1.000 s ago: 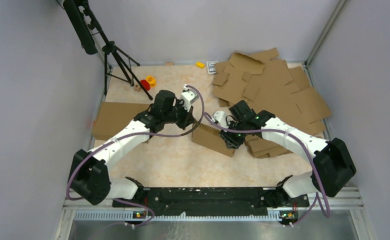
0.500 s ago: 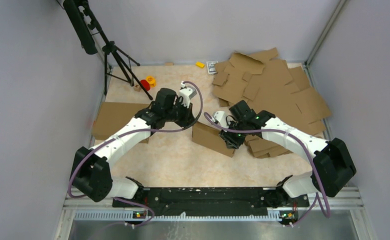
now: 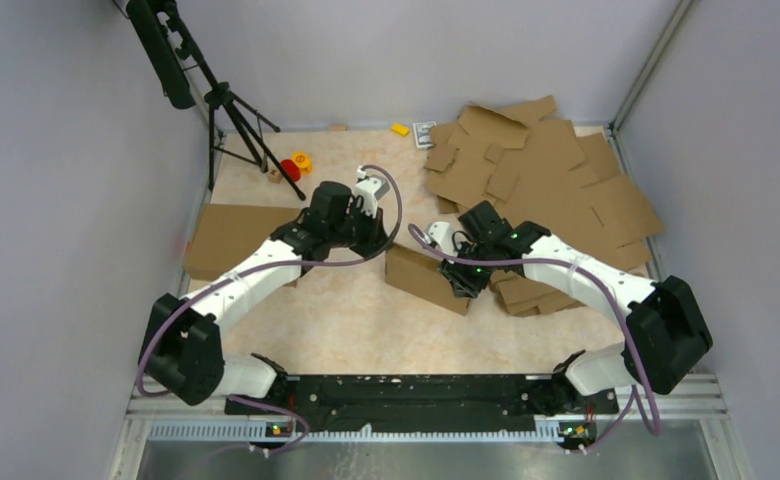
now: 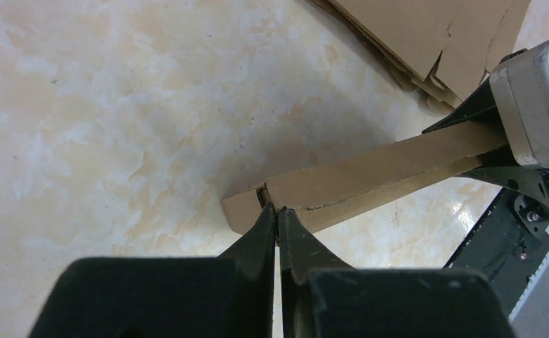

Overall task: Fold the paper box
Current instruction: Close the paper box at the center of the board.

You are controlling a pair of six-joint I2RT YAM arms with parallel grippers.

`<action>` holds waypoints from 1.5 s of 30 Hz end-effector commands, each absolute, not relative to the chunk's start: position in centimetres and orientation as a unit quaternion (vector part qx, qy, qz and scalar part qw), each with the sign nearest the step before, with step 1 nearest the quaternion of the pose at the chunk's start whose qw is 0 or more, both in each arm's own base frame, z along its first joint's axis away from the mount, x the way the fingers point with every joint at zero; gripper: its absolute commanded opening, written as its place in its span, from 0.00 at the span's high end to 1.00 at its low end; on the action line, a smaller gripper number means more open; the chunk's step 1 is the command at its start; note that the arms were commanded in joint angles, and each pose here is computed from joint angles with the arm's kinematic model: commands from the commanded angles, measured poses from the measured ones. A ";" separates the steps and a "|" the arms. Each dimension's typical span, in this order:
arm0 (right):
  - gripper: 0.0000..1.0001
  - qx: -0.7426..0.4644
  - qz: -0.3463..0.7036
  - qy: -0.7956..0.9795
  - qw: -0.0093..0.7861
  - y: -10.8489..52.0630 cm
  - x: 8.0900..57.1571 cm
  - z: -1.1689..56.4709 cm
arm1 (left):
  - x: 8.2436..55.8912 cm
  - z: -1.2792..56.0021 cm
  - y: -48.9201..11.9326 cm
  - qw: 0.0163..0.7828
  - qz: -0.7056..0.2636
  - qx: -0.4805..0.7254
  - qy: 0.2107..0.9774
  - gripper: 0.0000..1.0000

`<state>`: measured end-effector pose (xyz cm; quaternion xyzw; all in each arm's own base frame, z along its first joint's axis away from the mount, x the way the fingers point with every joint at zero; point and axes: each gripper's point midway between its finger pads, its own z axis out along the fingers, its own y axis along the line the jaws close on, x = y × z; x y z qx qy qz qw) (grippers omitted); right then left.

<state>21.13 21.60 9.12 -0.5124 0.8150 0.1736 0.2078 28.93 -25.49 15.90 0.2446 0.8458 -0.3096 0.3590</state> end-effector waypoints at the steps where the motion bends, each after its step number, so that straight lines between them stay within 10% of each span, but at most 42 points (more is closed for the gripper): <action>1: 0.86 -0.512 0.178 0.816 0.202 22.0 20.7 8.4 | 27.3 15.9 -26.1 0.353 -0.336 0.244 0.838 1.00; 22: 0.86 -0.498 0.170 0.822 0.218 22.1 21.5 8.4 | 25.3 14.5 -24.2 0.441 -0.276 0.253 0.816 0.99; 45: 0.87 -0.508 0.172 0.816 0.214 22.3 21.1 8.4 | 26.8 20.0 -23.3 0.464 -0.327 0.170 0.806 0.42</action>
